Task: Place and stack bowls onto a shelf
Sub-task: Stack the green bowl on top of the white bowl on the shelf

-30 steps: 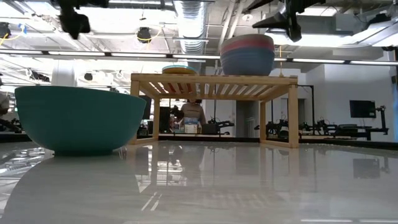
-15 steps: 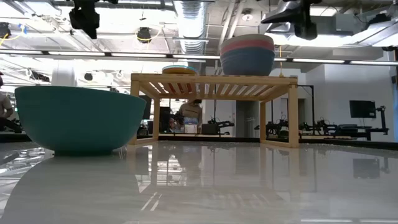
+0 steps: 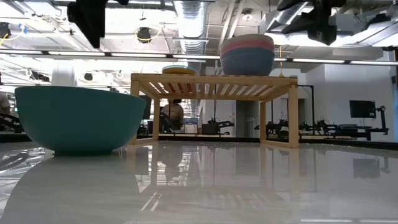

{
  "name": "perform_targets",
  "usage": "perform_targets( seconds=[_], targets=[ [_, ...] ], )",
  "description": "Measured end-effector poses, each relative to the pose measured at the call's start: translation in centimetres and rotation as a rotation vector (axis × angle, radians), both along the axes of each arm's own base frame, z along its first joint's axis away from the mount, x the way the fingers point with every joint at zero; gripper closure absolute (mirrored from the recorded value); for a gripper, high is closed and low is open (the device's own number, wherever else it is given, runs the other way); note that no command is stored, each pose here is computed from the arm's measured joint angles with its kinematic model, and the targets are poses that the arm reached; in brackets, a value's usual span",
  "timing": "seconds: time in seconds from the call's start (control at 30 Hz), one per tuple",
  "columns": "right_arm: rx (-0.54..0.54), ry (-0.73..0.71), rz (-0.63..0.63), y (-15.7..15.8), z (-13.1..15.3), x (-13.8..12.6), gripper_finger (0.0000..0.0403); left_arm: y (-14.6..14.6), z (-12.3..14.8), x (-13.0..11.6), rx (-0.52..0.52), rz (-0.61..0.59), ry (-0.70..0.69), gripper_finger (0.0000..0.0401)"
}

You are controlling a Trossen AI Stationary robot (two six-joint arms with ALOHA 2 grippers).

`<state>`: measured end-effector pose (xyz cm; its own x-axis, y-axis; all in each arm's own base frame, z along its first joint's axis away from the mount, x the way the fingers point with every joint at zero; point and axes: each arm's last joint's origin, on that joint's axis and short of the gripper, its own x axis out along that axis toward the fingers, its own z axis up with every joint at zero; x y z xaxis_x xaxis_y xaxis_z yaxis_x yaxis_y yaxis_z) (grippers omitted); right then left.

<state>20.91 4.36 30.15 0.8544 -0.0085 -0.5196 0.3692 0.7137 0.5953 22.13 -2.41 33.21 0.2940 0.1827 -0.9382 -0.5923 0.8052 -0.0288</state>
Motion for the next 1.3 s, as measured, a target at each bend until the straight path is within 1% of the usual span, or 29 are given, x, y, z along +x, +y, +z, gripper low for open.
perform_targets(
  seconds=[0.17,0.23,0.3,0.4,0.53,0.6,0.7,0.83,1.0,1.07,1.13,1.2,1.3],
  targets=[
    [-0.061,0.032,0.07,0.7,-0.3,-0.3,0.0179,-2.0,-2.8,2.6,0.05,-0.094,0.133,0.0144],
    [-0.069,0.036,0.08,0.8,-0.3,-0.4,0.0179,-2.2,-3.6,3.1,0.066,-0.119,0.166,0.0144],
    [-0.072,0.048,0.079,0.8,-0.4,-0.5,0.0179,-2.2,-4.4,3.1,0.061,-0.135,0.158,0.0144],
    [-0.076,0.056,0.079,0.8,-0.5,-0.5,0.0179,-2.1,-6.1,2.1,-0.01,-0.137,0.103,0.0144],
    [-0.075,0.059,0.079,0.8,-0.5,-0.5,0.0179,-1.7,-8.6,-0.2,-0.068,-0.089,0.082,0.0144],
    [-0.071,0.059,0.076,0.8,-0.5,-0.5,0.0179,-1.6,-9.6,-0.8,-0.114,-0.084,0.052,0.0144],
    [-0.066,0.059,0.072,0.8,-0.5,-0.5,0.0179,-1.6,-11.1,-1.3,-0.166,-0.083,0.013,0.0144],
    [-0.028,0.059,0.047,0.8,-0.5,-0.5,0.0179,-1.5,-12.9,-1.8,-0.179,-0.051,0.029,0.0144],
    [0.0,0.059,0.029,0.8,-0.5,-0.5,0.0179,-1.3,-13.9,-2.0,-0.223,-0.032,0.03,0.0149],
    [0.001,0.059,0.028,0.8,-0.5,-0.5,0.0179,-1.3,-14.1,-2.1,-0.227,-0.021,0.037,0.0163],
    [0.001,0.059,0.028,0.8,-0.5,-0.5,0.0179,-1.3,-14.4,-2.2,-0.234,0.0,0.035,0.0192],
    [0.005,0.06,0.025,0.8,-0.5,-0.5,0.0179,-1.3,-14.7,-2.2,-0.245,0.015,0.022,0.0233],
    [0.006,0.06,0.024,0.8,-0.5,-0.5,0.0179,-1.4,-15.1,-2.0,-0.275,0.056,-0.015,0.0307]
  ],
)
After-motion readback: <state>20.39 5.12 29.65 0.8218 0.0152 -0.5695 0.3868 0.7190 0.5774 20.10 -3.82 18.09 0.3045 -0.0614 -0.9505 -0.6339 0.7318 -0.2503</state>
